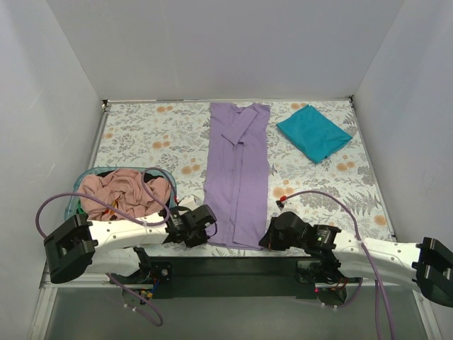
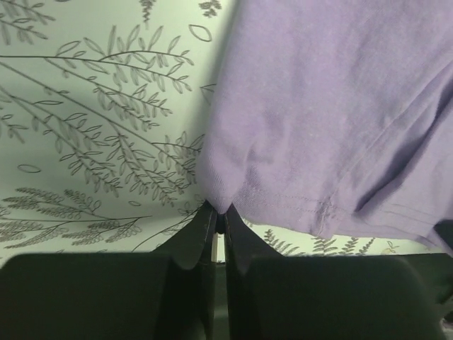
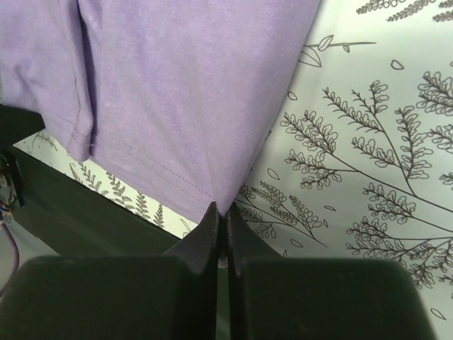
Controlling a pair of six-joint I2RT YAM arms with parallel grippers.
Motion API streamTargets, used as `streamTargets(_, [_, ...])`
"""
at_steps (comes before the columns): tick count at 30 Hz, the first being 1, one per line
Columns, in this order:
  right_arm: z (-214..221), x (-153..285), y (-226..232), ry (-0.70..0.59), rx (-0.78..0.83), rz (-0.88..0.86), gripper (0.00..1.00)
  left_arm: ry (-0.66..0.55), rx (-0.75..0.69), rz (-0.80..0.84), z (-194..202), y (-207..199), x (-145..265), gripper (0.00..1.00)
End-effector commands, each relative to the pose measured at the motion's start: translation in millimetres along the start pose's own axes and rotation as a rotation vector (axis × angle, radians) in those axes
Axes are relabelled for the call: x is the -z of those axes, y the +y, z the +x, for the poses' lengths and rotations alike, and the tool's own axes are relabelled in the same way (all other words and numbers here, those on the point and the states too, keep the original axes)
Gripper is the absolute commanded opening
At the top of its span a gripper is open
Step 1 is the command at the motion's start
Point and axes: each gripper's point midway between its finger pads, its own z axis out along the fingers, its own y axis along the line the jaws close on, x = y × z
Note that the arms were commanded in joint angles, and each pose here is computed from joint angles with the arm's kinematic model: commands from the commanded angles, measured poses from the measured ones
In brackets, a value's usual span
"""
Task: Fold and stack the t-shirts
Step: Fold the tshirt
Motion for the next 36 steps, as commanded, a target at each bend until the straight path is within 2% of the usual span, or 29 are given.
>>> streamTargets(1, [14.1,4.7,-22.5,0.051,0.032,0.07,0.01,0.028,0.139,0.005,9.9,0.7,-8.9,0.0])
streamTargets(8, [23.1,21.3,-17.3,0.107,0.047,0.094,0.01,0.141,0.076,0.169,49.8,-22.1,6.3,0.0])
streamTargets(10, [19.7,22.9,-13.6,0.096,0.059,0.093,0.01,0.145,0.068,0.157,51.8,-23.7,6.0,0.0])
streamTargets(15, [-18.1,27.6,-7.2,-0.073,0.071,0.127,0.01,0.091,0.068,0.148,39.6,-36.4,10.3,0.0])
streamTargets(18, [-34.1,32.4,1.9,-0.125,0.094,0.137,0.01,0.05,0.073,0.155,29.0,-46.1,17.3,0.0])
streamTargets(24, [-77.5,44.2,14.8,-0.266,0.118,0.218,0.01,-0.082,0.052,0.195,-8.8,-75.4,39.6,0.0])
streamTargets(28, [-109.8,49.4,25.2,-0.331,0.184,0.268,0.01,-0.151,0.048,0.25,-50.7,-101.1,45.9,0.0])
streamTargets(32, [-155.8,52.8,21.8,-0.396,0.184,0.334,0.01,-0.227,0.062,0.3,-101.7,-126.5,50.2,0.0])
streamTargets(36, [-195.1,43.6,35.6,-0.43,0.197,0.263,0.01,-0.295,0.057,0.288,-147.4,-141.3,42.7,0.0])
